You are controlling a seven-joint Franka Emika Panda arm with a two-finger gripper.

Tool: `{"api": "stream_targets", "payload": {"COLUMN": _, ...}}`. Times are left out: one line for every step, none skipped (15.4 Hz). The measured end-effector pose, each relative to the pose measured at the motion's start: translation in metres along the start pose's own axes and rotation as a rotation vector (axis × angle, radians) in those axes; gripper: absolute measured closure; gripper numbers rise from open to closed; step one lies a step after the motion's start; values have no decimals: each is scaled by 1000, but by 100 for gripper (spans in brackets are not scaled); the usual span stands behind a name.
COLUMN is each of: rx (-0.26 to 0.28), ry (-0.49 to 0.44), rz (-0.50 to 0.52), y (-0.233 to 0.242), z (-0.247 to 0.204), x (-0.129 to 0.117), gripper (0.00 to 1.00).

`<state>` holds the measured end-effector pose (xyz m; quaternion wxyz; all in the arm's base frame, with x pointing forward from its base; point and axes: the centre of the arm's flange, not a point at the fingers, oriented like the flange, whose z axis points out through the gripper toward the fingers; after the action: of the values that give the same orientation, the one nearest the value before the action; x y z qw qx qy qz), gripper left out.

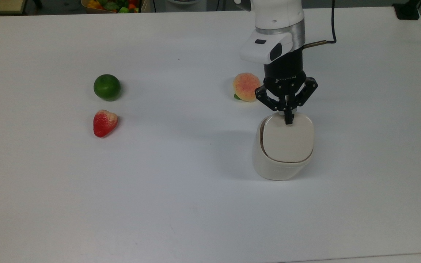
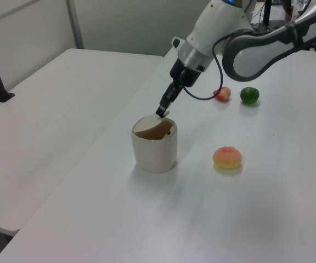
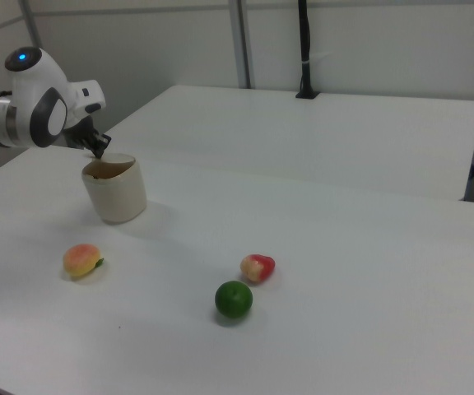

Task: Close garbage bin

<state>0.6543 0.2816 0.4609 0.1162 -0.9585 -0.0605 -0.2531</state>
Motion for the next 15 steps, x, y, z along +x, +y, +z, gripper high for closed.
{"api": "stream_targets", "payload": {"rx": -2, "ry": -9, "rz": 0, "y": 0, "z": 3, "x": -3, "gripper": 99}}
{"api": "stream_targets", "payload": {"rx": -4, "ry": -18, "rz": -1, "y": 1, "z": 6, "x": -7, "gripper": 99}}
{"api": "stream_targets", "payload": {"rx": -6, "ry": -26, "rz": -1, "y": 2, "z": 9, "x": -10, "gripper": 99}}
{"api": "stream_targets", "payload": {"rx": -8, "ry": -35, "rz": -1, "y": 2, "z": 12, "x": -14, "gripper": 99}}
{"api": "stream_targets", "payload": {"rx": -9, "ry": -40, "rz": -1, "y": 3, "z": 14, "x": -16, "gripper": 99}}
{"api": "stream_targets", "payload": {"rx": -9, "ry": -45, "rz": -2, "y": 3, "z": 16, "x": -18, "gripper": 99}}
{"api": "stream_targets", "payload": {"rx": -10, "ry": -50, "rz": -3, "y": 2, "z": 18, "x": -20, "gripper": 99}}
{"api": "stream_targets", "payload": {"rx": -11, "ry": -57, "rz": -3, "y": 2, "z": 20, "x": -22, "gripper": 99}}
{"api": "stream_targets", "payload": {"rx": -13, "ry": -61, "rz": -5, "y": 2, "z": 21, "x": -24, "gripper": 99}}
{"api": "stream_targets", "payload": {"rx": -14, "ry": -62, "rz": -8, "y": 2, "z": 21, "x": -25, "gripper": 99}}
{"api": "stream_targets", "payload": {"rx": -15, "ry": -63, "rz": -9, "y": 2, "z": 22, "x": -25, "gripper": 99}}
{"api": "stream_targets", "payload": {"rx": -15, "ry": -64, "rz": -10, "y": 2, "z": 22, "x": -25, "gripper": 99}}
{"api": "stream_targets", "payload": {"rx": -16, "ry": -67, "rz": -11, "y": 2, "z": 23, "x": -27, "gripper": 99}}
{"api": "stream_targets", "payload": {"rx": -16, "ry": -69, "rz": -11, "y": 2, "z": 24, "x": -27, "gripper": 99}}
{"api": "stream_targets", "payload": {"rx": -17, "ry": -69, "rz": -12, "y": 2, "z": 24, "x": -27, "gripper": 99}}
